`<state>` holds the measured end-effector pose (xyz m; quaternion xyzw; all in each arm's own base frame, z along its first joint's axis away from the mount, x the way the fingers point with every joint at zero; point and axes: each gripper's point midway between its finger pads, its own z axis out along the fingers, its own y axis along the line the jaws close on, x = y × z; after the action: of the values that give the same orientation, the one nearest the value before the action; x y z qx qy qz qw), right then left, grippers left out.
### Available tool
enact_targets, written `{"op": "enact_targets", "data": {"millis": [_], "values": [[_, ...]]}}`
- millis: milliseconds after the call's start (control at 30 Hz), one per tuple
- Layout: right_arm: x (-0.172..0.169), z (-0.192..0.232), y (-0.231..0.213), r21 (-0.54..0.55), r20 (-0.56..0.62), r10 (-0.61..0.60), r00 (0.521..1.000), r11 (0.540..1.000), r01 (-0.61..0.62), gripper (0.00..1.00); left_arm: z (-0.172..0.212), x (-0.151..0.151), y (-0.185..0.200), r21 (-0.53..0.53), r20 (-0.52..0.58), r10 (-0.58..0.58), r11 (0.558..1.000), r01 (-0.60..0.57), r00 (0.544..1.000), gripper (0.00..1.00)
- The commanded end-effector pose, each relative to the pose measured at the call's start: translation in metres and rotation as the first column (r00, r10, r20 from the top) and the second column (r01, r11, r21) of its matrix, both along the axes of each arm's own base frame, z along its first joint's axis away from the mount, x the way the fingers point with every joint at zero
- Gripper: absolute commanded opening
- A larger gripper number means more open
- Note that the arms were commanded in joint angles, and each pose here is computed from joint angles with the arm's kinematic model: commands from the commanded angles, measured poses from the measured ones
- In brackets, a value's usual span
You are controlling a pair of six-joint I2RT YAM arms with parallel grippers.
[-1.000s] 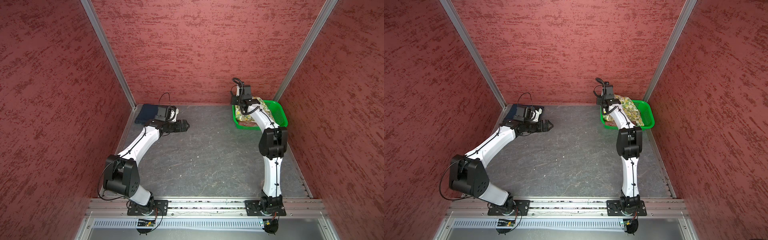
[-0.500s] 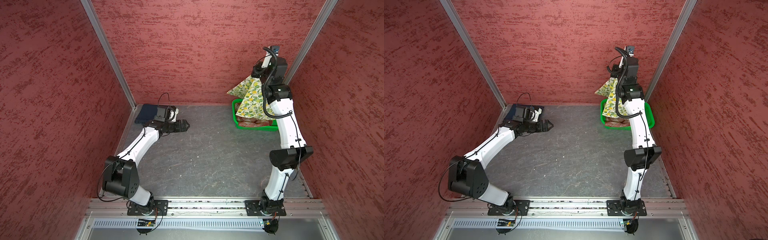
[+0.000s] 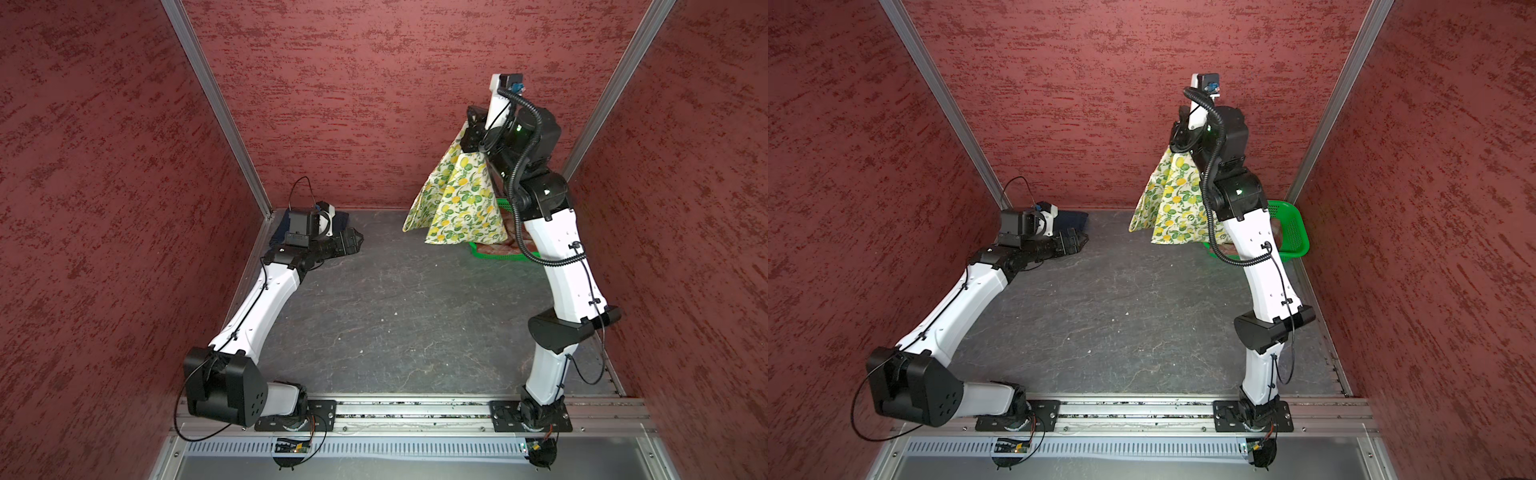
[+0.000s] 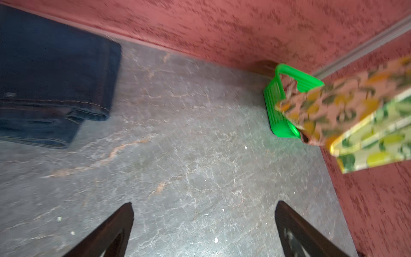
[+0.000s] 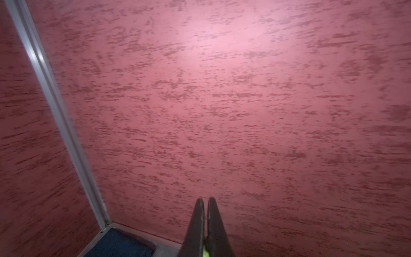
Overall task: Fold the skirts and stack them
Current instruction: 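Lift the lemon-print cloth from the basket with the right gripper onto the table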
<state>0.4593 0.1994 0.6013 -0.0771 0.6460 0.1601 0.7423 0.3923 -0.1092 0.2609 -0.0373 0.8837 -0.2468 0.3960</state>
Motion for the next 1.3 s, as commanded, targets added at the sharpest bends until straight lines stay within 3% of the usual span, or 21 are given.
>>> {"op": "enact_targets", "data": {"millis": [0,100,333,500,633,1067,1267], "values": [[-0.04,0.042,0.011,0.034,0.112,0.07,0.991,0.997,-0.075,0.0,0.017,-0.002,0.02,-0.027,0.047,0.087,0.996,-0.085,0.995,1.0],[-0.052,0.052,0.019,0.06,0.136,0.101,0.986,0.992,-0.11,0.0,0.024,-0.009,0.022,-0.055,0.079,0.085,0.995,-0.08,0.993,1.0],[-0.055,0.046,0.029,0.073,0.1,0.154,0.983,0.984,-0.161,0.0,0.026,-0.028,-0.008,-0.109,0.204,-0.041,0.992,0.065,0.978,1.0],[-0.061,0.047,0.031,0.085,0.095,0.182,0.979,0.978,-0.19,0.0,0.023,-0.034,-0.032,-0.11,0.358,-0.141,0.975,0.192,0.923,1.0],[-0.06,0.036,0.037,0.08,0.05,0.211,0.976,0.973,-0.215,0.0,0.005,-0.031,-0.033,-0.156,0.331,-0.109,0.973,0.169,0.937,1.0],[-0.008,-0.078,0.095,0.016,-0.22,0.269,0.938,0.962,-0.273,0.0,-0.02,-0.043,-0.035,-0.157,0.252,-0.08,0.98,0.122,0.964,1.0],[0.039,-0.208,0.145,0.028,-0.473,0.319,0.821,0.937,-0.347,0.0,-0.043,-0.053,-0.036,-0.159,0.245,-0.032,0.985,0.072,0.969,1.0]]}}
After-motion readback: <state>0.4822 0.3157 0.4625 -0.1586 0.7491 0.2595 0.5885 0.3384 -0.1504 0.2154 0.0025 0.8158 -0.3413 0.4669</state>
